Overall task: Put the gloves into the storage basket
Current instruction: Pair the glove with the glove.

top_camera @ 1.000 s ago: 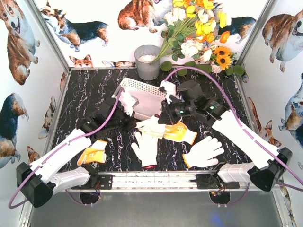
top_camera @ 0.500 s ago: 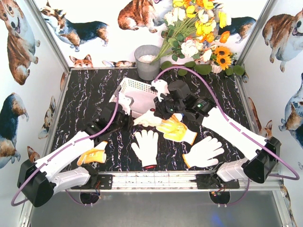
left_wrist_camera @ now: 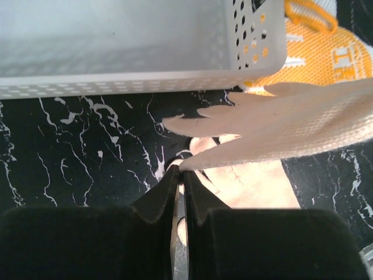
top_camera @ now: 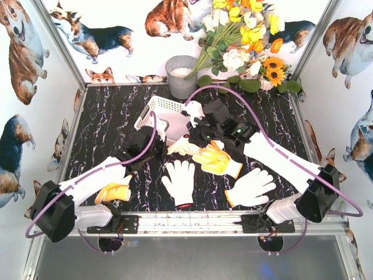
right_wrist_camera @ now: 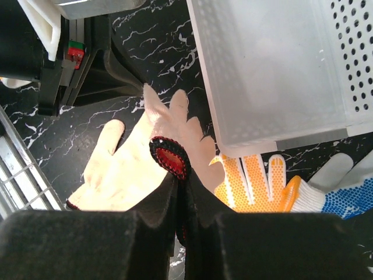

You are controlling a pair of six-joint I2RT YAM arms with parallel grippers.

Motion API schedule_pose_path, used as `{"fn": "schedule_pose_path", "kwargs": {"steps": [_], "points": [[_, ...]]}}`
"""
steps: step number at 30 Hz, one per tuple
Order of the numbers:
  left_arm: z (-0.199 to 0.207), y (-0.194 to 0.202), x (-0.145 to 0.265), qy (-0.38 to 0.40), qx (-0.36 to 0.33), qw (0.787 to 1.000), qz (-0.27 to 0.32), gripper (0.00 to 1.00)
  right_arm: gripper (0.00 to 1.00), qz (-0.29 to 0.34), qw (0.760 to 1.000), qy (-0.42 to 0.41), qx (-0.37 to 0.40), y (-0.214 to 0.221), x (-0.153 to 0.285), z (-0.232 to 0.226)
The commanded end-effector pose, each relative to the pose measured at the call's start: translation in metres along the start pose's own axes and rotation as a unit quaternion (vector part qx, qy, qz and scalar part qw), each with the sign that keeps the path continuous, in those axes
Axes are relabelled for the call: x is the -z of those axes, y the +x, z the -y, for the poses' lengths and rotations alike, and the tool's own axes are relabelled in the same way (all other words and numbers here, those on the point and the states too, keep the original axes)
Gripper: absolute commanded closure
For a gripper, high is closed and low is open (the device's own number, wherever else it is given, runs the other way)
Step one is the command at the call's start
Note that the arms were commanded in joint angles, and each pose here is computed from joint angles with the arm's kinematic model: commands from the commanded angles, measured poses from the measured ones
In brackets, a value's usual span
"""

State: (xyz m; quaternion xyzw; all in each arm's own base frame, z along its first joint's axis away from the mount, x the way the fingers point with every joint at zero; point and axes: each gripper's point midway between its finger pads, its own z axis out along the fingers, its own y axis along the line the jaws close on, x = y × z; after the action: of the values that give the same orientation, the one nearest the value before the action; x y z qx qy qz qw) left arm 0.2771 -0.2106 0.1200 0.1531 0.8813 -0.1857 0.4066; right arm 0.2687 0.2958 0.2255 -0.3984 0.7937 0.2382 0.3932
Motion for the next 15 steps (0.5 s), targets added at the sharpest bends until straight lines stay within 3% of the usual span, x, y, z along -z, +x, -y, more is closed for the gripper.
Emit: {"fn": "schedule_pose_path", "kwargs": {"steps": [1, 15], "points": [[-0.008, 0.013, -0.009, -0.009, 0.002, 1.000, -0.009, 1.00, 1.00, 0.033, 0.999, -0.008, 0.024, -0.014, -0.008, -0.003], [-0.018, 0.033, -0.017, -0.032, 0.012, 0.999, -0.036, 1.00, 1.00, 0.005, 0.999, -0.046, 0.022, 0.009, -0.024, -0.026]]}}
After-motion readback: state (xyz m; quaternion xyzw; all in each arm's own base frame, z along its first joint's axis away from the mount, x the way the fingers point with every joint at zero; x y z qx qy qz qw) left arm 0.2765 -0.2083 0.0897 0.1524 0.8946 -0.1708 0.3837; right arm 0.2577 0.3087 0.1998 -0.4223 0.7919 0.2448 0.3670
